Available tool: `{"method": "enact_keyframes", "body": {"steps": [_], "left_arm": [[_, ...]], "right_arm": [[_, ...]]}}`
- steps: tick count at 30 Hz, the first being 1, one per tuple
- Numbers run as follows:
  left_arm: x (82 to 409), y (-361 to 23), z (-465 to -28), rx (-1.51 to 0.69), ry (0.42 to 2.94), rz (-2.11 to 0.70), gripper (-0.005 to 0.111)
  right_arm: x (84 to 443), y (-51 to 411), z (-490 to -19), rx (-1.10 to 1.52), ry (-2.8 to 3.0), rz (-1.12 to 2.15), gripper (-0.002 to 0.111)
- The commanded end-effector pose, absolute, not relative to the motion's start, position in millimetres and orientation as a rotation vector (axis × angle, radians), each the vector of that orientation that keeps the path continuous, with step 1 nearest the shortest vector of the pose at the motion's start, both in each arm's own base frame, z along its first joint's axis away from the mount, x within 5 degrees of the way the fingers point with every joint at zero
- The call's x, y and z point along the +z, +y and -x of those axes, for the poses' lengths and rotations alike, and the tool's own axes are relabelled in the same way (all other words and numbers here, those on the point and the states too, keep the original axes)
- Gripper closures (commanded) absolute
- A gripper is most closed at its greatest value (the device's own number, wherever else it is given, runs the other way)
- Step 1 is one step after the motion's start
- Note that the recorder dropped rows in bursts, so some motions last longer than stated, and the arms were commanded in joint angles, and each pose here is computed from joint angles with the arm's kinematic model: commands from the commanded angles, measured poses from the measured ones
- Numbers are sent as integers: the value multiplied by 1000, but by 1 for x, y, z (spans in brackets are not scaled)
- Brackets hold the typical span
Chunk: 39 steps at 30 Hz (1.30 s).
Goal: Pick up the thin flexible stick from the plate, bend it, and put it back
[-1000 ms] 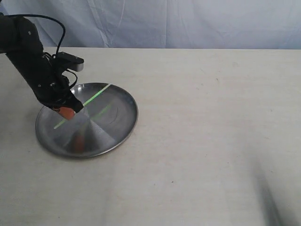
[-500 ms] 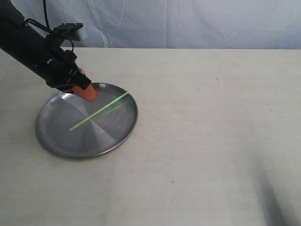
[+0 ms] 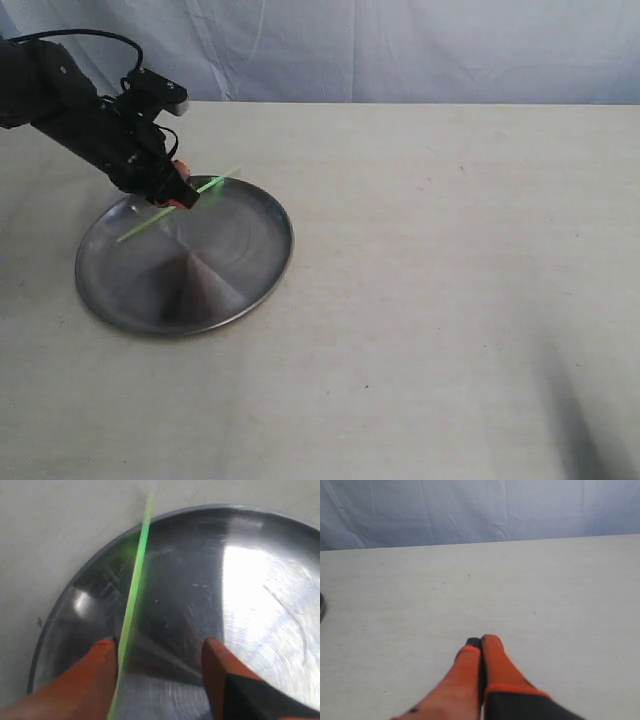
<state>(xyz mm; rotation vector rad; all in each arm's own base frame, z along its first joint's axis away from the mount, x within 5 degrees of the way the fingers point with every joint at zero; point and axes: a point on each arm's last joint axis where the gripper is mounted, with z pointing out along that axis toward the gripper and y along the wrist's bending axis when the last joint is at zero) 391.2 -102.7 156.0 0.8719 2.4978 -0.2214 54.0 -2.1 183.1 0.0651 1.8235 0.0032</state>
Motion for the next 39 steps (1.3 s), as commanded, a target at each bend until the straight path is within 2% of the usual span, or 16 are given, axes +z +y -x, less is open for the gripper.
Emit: {"method": "enact_keyframes", "body": {"steps": [1,6,14,22,25,31,35,39], "left_arm": [[135,-109,-406,-245,2541,-858,54],[122,-110,-413,-248,2574,-853,54],[110,-93,-414,-22,2692,-795,54],[108,-92,-410,-22,2738,-798,56],[107,-92,-407,-30,2782,-804,65],[106,-91,-401,-47,2859,-761,104],[107,-92,-400,-83,2876,-729,107],[121,-95,-399,-120,2842,-714,107]], "right_arm": [[184,-3,-54,-10,1801,-60,109],[184,-3,-54,-9,1801,-63,109],[184,-3,-54,-9,1801,-63,109],[185,-3,-54,-8,1793,-62,109],[185,-3,-54,-8,1793,-62,109],[185,-3,-54,-8,1793,-62,109],[185,-3,-54,-8,1793,-62,109],[186,-4,-54,-69,1786,-18,109]]}}
